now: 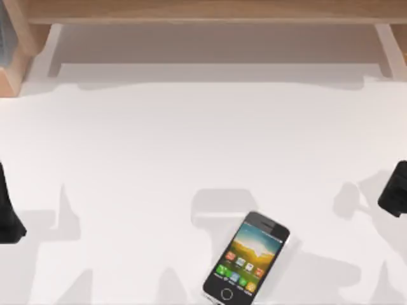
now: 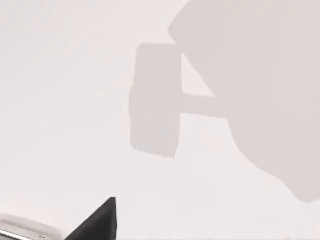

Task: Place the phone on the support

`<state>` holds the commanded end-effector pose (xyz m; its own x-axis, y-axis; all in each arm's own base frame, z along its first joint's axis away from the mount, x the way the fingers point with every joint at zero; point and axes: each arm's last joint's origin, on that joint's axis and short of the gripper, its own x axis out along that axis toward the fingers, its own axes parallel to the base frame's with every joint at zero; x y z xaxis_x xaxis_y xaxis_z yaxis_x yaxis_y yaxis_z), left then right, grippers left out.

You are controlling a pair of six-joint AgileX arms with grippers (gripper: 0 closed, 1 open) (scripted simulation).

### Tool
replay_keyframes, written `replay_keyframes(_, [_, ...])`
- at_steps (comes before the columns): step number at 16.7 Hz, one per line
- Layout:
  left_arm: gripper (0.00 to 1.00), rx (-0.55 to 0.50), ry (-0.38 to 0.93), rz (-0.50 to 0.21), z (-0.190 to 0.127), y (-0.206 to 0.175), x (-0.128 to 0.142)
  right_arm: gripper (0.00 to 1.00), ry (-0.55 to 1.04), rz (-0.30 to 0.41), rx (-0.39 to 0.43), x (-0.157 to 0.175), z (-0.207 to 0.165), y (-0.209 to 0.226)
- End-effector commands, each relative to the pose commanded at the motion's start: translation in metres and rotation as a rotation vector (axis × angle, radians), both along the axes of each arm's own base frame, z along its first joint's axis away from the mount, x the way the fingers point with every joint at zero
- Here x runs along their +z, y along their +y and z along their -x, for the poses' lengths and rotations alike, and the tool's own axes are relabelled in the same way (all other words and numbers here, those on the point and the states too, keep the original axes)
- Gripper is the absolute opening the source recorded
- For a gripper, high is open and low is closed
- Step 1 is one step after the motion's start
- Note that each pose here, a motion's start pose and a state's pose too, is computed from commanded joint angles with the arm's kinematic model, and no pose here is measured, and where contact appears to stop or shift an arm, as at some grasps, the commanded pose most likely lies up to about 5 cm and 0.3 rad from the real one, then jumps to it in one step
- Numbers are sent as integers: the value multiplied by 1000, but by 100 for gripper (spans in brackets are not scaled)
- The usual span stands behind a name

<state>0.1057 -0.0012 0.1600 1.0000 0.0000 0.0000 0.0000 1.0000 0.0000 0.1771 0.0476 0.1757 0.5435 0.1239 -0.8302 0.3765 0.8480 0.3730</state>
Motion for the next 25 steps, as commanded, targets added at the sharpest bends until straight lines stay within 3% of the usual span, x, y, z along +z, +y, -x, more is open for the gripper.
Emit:
replay_keyframes(5, [100, 0, 0, 0, 0, 0, 0, 100, 341, -3, -105, -6, -42, 54])
replay_keyframes(10, [100, 0, 0, 0, 0, 0, 0, 100, 517, 63, -145, -14, -64, 124])
replay_keyframes(18, [100, 0, 0, 0, 0, 0, 0, 100, 568, 121, -91, -8, -58, 210])
replay_keyframes(25, [100, 0, 0, 0, 0, 0, 0, 100, 558, 115, -57, -1, -53, 227])
